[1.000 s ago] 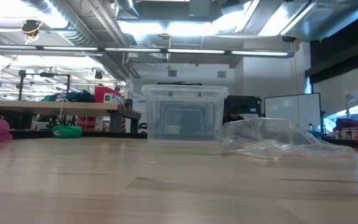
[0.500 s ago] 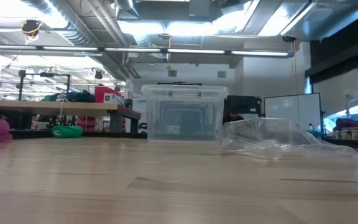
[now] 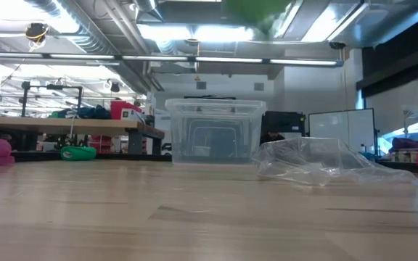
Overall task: Roll bandage
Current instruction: Roll the green bandage
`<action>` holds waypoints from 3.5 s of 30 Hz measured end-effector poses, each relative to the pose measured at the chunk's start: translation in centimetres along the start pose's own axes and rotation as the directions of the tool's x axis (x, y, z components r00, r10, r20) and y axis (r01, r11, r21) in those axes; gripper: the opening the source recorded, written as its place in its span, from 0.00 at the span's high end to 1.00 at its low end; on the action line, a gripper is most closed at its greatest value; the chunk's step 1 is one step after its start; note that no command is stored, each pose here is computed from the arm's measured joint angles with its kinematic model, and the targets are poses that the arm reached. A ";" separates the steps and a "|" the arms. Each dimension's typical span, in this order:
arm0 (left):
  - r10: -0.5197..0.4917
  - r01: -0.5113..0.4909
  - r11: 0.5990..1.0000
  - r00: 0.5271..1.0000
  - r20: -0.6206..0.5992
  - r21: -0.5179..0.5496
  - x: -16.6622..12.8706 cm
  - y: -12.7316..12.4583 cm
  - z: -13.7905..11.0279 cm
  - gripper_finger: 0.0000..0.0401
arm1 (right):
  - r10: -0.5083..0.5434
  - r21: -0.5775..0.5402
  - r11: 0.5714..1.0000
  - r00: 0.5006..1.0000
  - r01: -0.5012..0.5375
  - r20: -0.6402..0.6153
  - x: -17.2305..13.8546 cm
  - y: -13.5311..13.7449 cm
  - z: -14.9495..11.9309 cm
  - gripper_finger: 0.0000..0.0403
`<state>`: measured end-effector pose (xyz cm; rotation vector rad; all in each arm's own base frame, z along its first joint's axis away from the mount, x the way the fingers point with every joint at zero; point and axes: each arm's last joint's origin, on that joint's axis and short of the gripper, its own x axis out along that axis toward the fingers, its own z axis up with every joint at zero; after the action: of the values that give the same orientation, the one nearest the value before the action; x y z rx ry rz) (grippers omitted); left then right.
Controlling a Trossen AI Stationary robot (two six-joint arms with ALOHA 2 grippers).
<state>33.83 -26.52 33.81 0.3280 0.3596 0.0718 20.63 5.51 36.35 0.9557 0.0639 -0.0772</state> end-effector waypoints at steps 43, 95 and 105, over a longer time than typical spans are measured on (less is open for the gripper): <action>0.088 -0.073 0.994 0.976 0.201 -0.079 -2.6 5.9 4.8 0.97 | -0.031 -0.842 0.515 0.977 -0.164 -0.209 -0.6 2.6 -10.6 0.41; 0.121 -0.080 0.991 0.892 0.435 -0.111 -3.6 6.7 7.6 0.97 | -0.096 -0.812 0.551 0.952 -0.193 -0.292 -2.8 6.4 -6.1 0.21; 0.123 -0.083 0.990 0.892 0.435 -0.111 -3.6 6.8 7.6 0.97 | -0.097 -0.836 0.519 0.960 -0.176 -0.262 -2.7 3.4 -10.7 0.27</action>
<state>33.10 -22.83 43.93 0.2651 -0.1136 0.1149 18.02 16.28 33.16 -0.0663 0.3171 0.1358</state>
